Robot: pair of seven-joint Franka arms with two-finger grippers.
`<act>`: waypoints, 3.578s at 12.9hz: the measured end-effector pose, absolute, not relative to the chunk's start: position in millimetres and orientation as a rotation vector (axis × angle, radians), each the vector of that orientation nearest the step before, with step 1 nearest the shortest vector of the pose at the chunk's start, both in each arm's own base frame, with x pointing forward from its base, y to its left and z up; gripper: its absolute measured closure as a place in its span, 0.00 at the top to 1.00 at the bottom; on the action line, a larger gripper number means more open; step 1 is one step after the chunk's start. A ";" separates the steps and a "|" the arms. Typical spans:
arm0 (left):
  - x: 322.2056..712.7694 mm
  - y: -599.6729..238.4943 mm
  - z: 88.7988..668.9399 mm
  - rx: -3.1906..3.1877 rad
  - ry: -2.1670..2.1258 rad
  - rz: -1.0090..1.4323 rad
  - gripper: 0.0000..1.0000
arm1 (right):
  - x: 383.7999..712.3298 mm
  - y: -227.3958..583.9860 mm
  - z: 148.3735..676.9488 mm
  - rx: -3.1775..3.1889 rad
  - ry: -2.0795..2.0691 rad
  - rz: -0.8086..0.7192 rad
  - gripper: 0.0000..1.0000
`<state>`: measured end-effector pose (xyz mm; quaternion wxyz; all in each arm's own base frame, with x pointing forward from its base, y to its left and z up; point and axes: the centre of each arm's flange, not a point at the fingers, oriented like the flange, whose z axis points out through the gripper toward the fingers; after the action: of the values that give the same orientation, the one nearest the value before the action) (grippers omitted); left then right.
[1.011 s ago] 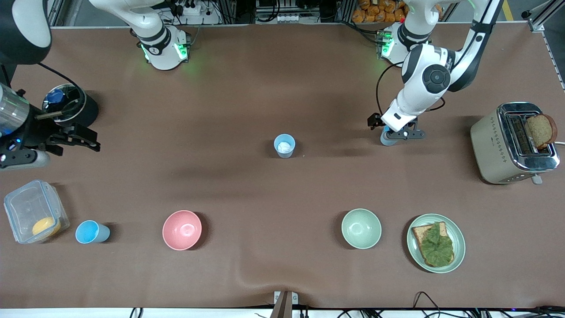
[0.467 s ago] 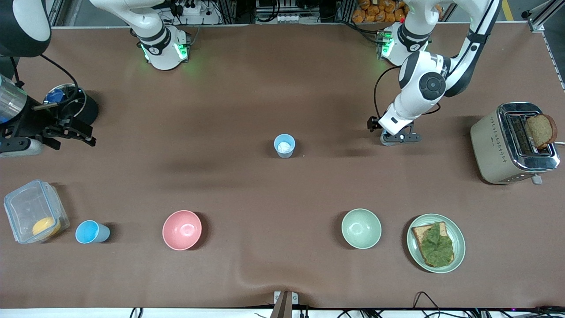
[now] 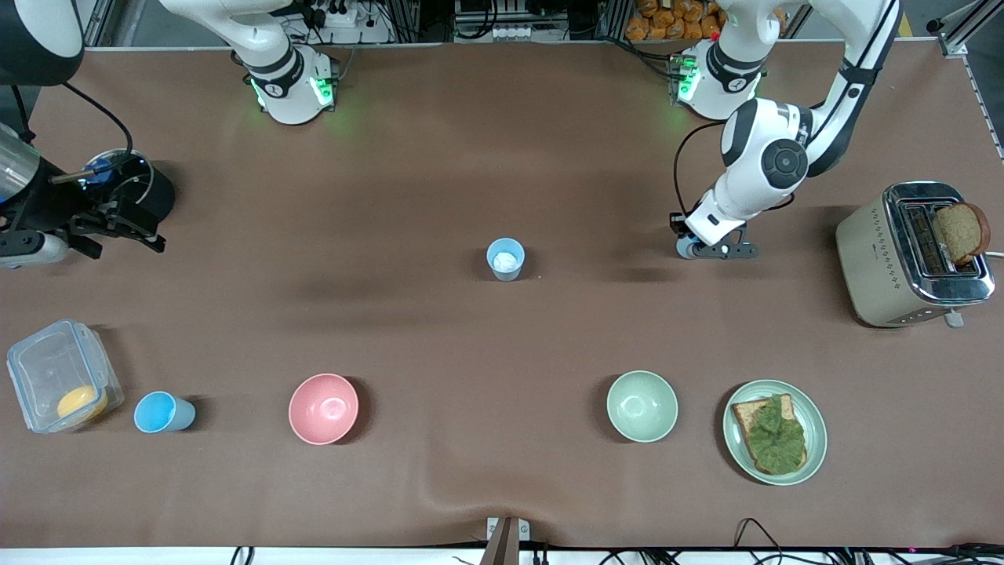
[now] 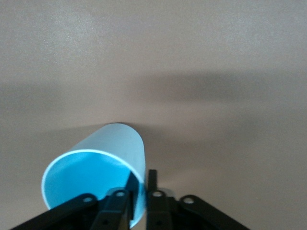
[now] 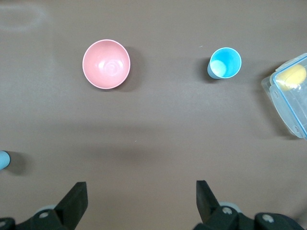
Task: Stack blue cups with both arms
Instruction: 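Lift the blue cup with the left gripper over the placed cup, then lower the held cup into the placed cup with the left gripper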
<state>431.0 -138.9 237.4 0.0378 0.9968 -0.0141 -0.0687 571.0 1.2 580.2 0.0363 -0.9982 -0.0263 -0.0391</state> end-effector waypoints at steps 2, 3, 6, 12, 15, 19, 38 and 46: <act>433.3 -140.2 245.6 3.062 -0.049 -0.192 0.03 | 569.7 -0.7 573.6 -3.066 -0.076 -0.107 1.00; 436.7 -142.5 254.6 3.065 -0.056 -0.167 0.03 | 569.3 -1.0 570.9 -3.066 -0.076 -0.099 1.00; 456.5 -166.5 307.4 3.066 -0.112 -0.081 0.03 | 569.6 -3.6 574.1 -3.066 -0.069 -0.118 1.00; 485.2 -278.1 429.6 2.958 -0.170 0.137 0.03 | 563.2 -6.4 597.2 -3.063 -0.067 -0.152 1.00; 488.4 -335.3 439.4 2.898 -0.177 0.127 0.03 | 561.3 -8.5 609.7 -3.062 -0.063 -0.163 1.00; 493.8 -396.3 426.2 2.916 -0.198 0.091 0.03 | 558.2 -15.1 616.9 -3.062 -0.047 -0.178 1.00; 457.2 -535.2 326.6 3.018 0.065 -0.104 0.03 | 549.0 -21.3 617.0 -3.061 -0.032 -0.126 1.00; 457.6 -535.7 320.9 3.020 0.091 -0.109 0.35 | 546.8 -30.5 616.0 -3.061 -0.007 -0.103 1.00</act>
<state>457.6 -535.7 320.9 0.0589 0.9972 0.0301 -0.0360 546.8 -30.5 616.0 0.0394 -0.9987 -0.0023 -0.0337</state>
